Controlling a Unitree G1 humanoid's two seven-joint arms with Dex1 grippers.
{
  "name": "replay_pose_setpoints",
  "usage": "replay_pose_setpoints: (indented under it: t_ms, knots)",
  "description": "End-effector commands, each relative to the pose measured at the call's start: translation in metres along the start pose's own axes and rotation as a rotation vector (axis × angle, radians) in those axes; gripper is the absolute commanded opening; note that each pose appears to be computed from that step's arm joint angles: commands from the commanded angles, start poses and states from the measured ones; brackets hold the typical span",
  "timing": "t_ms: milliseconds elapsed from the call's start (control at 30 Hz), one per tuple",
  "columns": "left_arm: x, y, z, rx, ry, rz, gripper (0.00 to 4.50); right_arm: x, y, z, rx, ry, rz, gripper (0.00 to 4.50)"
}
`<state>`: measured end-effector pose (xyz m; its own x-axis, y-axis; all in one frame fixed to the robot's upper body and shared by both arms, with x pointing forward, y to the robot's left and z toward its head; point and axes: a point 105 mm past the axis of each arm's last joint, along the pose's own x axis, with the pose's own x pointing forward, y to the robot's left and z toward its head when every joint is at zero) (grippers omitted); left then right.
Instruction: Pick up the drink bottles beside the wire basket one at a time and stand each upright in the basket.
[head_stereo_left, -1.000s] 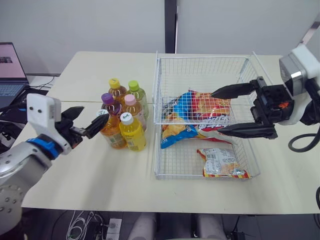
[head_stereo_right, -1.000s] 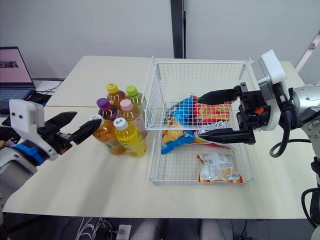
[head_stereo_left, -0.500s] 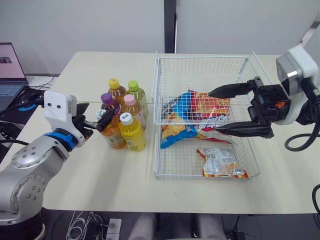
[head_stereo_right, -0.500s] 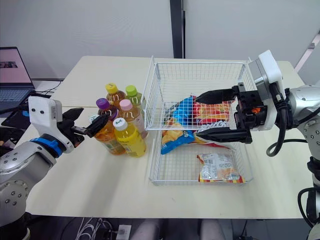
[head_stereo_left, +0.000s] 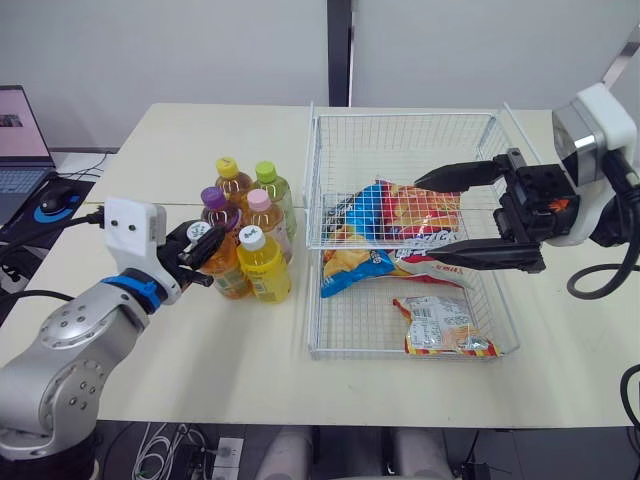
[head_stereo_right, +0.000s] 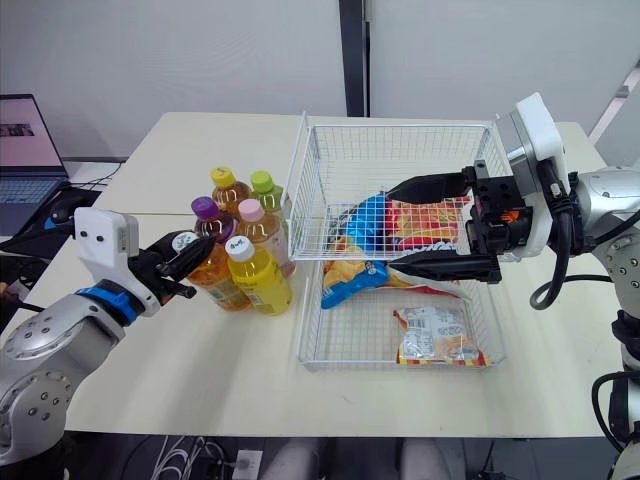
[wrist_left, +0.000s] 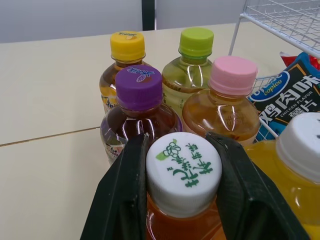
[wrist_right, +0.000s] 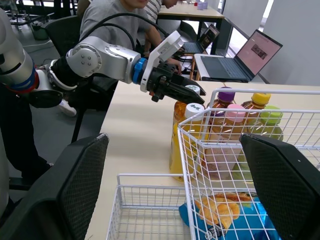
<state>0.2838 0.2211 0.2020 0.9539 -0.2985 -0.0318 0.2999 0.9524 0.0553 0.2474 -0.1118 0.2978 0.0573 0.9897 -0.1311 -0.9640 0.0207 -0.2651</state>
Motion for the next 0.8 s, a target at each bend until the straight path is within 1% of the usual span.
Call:
replay_pose_setpoints:
  t_ms: [33,200,333,467,533,633,700,800]
  knots:
    - [-0.011,-0.001,0.017,0.023,-0.07,-0.025,1.36,-0.005,0.004,0.013,-0.056,-0.013,-0.003,4.5]
    - [-0.031,0.008,0.045,0.055,-0.105,-0.124,1.36,-0.006,0.0,0.014,-0.061,-0.019,-0.011,4.5]
    - [-0.044,0.013,0.081,0.093,-0.126,-0.229,1.36,-0.008,-0.005,0.016,-0.075,-0.029,-0.03,4.5]
    - [-0.054,0.026,0.108,0.151,-0.077,-0.267,1.36,-0.01,-0.008,0.018,-0.085,-0.035,-0.039,4.5]
    - [-0.057,0.038,0.123,0.157,-0.078,-0.258,1.36,-0.01,-0.01,0.02,-0.086,-0.038,-0.046,4.5]
    - [-0.058,0.047,0.15,0.185,-0.07,-0.299,1.36,-0.014,-0.013,0.023,-0.111,-0.03,-0.079,4.5]
    - [-0.057,0.048,0.168,0.206,-0.073,-0.34,1.36,-0.018,-0.016,0.026,-0.138,-0.037,-0.116,4.5]
    - [-0.051,0.042,0.191,0.248,-0.101,-0.415,1.36,-0.023,-0.017,0.028,-0.163,-0.036,-0.165,4.5]
